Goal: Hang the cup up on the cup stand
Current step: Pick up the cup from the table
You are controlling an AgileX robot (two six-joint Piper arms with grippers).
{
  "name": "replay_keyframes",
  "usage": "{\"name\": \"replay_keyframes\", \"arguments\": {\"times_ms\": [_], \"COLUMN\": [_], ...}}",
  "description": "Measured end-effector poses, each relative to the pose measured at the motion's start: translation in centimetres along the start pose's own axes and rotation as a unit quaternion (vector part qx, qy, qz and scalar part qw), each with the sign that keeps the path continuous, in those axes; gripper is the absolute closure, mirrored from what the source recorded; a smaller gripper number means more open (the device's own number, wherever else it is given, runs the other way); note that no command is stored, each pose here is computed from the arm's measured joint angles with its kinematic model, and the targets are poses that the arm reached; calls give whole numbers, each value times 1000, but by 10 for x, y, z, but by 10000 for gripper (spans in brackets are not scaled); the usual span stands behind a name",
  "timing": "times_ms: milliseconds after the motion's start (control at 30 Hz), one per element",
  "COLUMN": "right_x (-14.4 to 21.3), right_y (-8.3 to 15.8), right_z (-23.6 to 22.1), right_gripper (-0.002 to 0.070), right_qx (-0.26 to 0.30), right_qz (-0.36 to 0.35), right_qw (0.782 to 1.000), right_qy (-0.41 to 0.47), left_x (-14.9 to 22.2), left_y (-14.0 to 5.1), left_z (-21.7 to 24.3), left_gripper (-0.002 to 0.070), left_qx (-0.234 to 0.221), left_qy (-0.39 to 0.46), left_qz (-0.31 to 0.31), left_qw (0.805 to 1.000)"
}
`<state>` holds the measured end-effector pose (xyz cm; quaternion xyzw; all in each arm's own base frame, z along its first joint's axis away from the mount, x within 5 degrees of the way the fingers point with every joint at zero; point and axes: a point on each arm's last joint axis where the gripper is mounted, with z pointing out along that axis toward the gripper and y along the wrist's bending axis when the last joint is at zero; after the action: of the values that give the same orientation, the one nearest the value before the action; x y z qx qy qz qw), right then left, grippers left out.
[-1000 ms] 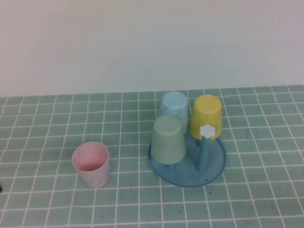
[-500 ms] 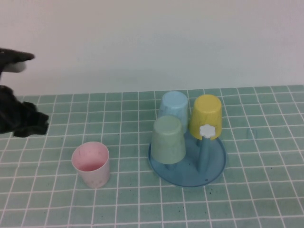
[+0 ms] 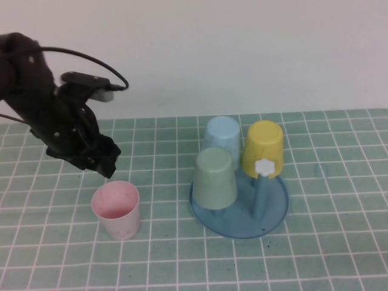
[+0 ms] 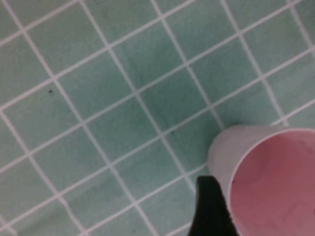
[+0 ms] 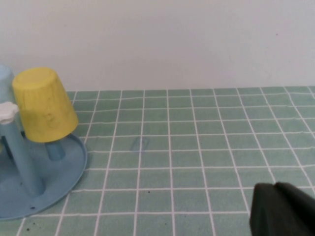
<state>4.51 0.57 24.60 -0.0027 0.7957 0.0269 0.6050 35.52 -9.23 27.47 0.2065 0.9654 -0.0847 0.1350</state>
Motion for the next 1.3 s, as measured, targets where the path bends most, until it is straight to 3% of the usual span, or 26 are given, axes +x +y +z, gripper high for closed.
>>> {"name": "replay_keyframes", "arguments": {"times_ms": [100,500,567,800,1133,1300], "right_x": [0,0,0,0,-1,-12], "right_y": [0,0,0,0,2,11], "right_z": [0,1,1,1,0,-11], "right_gripper": [678,678,678,678,678,678], "right_qx": [0,0,0,0,-12,-54], "right_qz": [-2,-2,-2,-2,-6,-123], "right_qw": [1000,1000,1000,1000,1000,991], "right_qy": [0,3,3,3,1,10], "left_x": [1,2,2,3,7,11], "left_y": [-1,3,4,6,12,2], "left_z": [5,41,45,60,39,-23], "left_gripper": [256,268,320,676,675,675], "left_qx": [-14,6,7,12,16,102], "left_qy": [16,71,78,98,94,1], "left_qz": [8,-4,-10,-13,8,27], "left_qw": [1000,997,997,995,995,994]}}
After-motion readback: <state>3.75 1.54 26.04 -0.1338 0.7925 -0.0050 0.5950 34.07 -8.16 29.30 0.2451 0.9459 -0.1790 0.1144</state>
